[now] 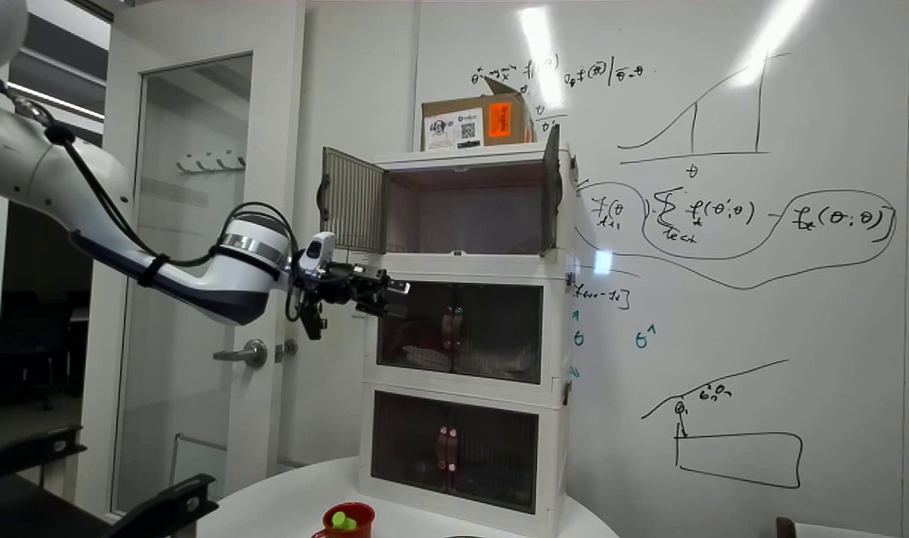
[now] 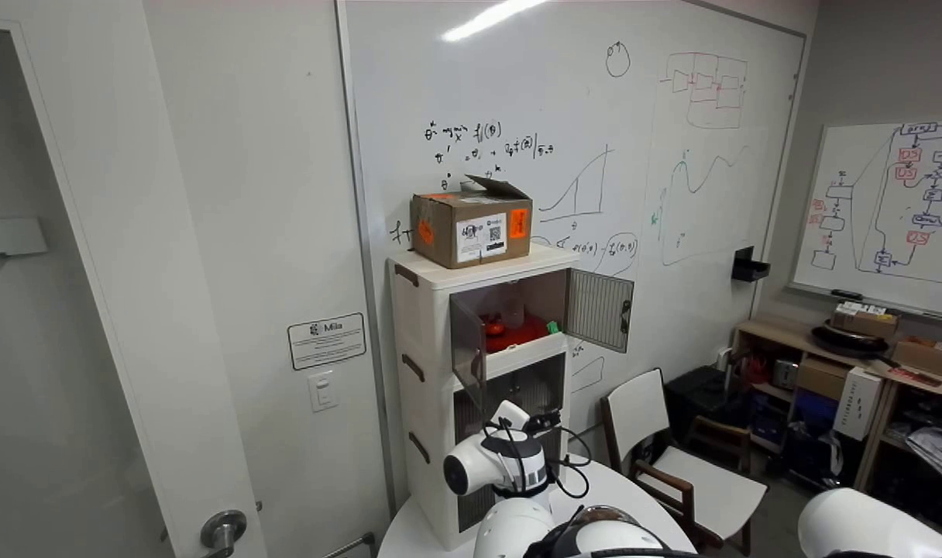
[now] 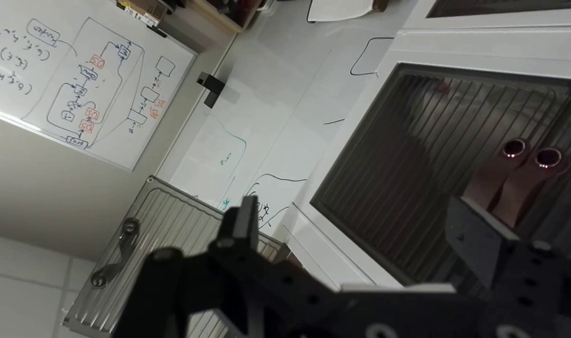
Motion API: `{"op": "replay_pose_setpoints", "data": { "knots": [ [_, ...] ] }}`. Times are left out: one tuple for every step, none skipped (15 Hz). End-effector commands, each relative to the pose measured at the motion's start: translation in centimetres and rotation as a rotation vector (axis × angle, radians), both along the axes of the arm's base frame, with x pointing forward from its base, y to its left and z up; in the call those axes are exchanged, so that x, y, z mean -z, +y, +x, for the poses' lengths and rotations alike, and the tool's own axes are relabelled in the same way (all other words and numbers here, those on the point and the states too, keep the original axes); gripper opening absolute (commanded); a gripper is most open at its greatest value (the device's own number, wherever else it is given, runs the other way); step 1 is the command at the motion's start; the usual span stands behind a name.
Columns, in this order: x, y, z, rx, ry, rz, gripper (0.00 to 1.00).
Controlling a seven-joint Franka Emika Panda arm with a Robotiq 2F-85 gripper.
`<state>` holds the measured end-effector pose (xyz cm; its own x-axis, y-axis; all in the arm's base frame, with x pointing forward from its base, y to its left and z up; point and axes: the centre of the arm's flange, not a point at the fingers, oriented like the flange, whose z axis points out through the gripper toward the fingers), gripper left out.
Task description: Open the door to the top compartment
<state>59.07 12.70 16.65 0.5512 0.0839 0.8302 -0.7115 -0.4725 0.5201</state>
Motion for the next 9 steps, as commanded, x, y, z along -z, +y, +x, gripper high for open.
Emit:
{"op": "replay_pose_setpoints", "data": {
  "knots": [
    [2.2,-0.8,0.9,-0.02,0.01,-0.033,1.0],
    [2.7,-1.2,1.2,-0.018,0.004,-0.049,1.0],
    [3.0,-1.6,1.5,-0.016,-0.004,-0.061,1.0],
    [3.2,-2.2,2.1,-0.014,-0.017,-0.074,1.0],
    [3.4,-2.7,2.6,-0.015,-0.029,-0.078,1.0],
    [3.5,-3.3,3.3,-0.017,-0.039,-0.086,1.0],
    [3.6,-3.8,3.9,-0.025,-0.05,-0.089,1.0],
    [3.8,-4.2,4.7,-0.032,-0.062,-0.091,1.0],
    [4.0,-4.5,5.4,-0.037,-0.076,-0.095,1.0]
  ]
}}
